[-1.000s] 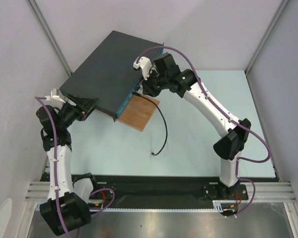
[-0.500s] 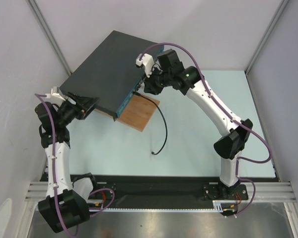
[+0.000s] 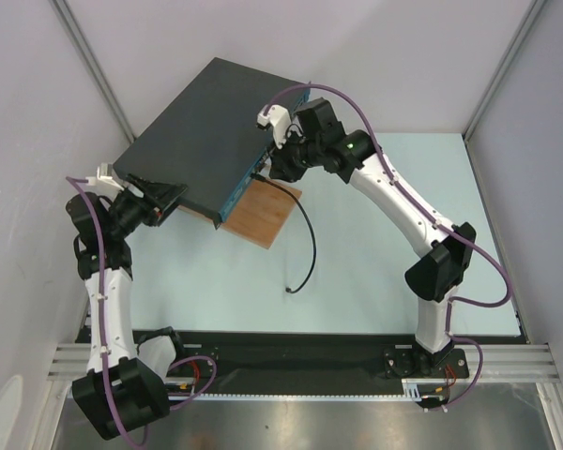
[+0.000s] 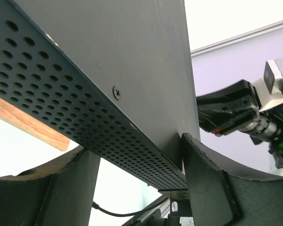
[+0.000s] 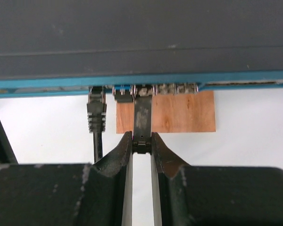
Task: Insert the plug into the switch port
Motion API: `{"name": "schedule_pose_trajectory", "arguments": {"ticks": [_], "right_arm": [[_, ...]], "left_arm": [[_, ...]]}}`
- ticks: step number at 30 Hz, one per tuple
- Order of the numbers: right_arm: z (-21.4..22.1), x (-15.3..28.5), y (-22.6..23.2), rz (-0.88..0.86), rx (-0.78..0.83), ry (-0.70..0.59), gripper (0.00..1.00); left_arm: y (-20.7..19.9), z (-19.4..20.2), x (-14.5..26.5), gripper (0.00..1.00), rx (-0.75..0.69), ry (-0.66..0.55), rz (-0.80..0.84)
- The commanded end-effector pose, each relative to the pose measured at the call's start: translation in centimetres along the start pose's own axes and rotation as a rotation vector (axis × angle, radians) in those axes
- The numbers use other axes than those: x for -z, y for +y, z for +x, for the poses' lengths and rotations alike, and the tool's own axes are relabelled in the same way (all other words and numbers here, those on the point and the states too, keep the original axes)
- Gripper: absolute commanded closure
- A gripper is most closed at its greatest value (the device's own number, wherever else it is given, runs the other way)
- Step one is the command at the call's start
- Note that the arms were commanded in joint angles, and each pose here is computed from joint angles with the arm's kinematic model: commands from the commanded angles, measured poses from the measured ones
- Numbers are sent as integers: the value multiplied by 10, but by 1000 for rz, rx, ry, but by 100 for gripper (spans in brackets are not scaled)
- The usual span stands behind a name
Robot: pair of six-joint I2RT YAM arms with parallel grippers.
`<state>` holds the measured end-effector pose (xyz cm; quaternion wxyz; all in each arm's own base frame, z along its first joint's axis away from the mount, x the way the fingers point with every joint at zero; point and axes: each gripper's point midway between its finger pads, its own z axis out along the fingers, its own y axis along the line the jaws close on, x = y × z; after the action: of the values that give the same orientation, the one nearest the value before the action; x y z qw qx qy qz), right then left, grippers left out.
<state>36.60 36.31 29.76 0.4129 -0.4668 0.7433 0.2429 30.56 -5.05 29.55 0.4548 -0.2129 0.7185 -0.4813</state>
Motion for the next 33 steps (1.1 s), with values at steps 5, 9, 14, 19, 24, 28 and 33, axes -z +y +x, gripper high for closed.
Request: {"name": "schedule_pose_trajectory", "arguments": {"ticks": [5,9,14,19,24,28,33], "right_arm": [[-35,-1,29,-111,38,-144,100],[-42,1,27,-101,45,-157,100],[-52,-1,27,-107,63,-181,100],[-63,-7,31,-113,74,-212,100],[-73,-14,29,-101,74,-246,100],[-81,-15,29,-87,85,-267,100],[-78,-11,30,-88,111,-247,76]], "left_arm": [[-26,-35,-9,97,-244,-113,68],[-25,-34,-9,97,-243,-115,67],[-26,-34,-9,97,-243,-115,68],[-27,-35,-10,97,-245,-118,69],[-25,-34,-10,97,-241,-116,69],[-23,-33,-10,96,-237,-114,67],[-24,-33,-10,96,-240,-114,69]]}}
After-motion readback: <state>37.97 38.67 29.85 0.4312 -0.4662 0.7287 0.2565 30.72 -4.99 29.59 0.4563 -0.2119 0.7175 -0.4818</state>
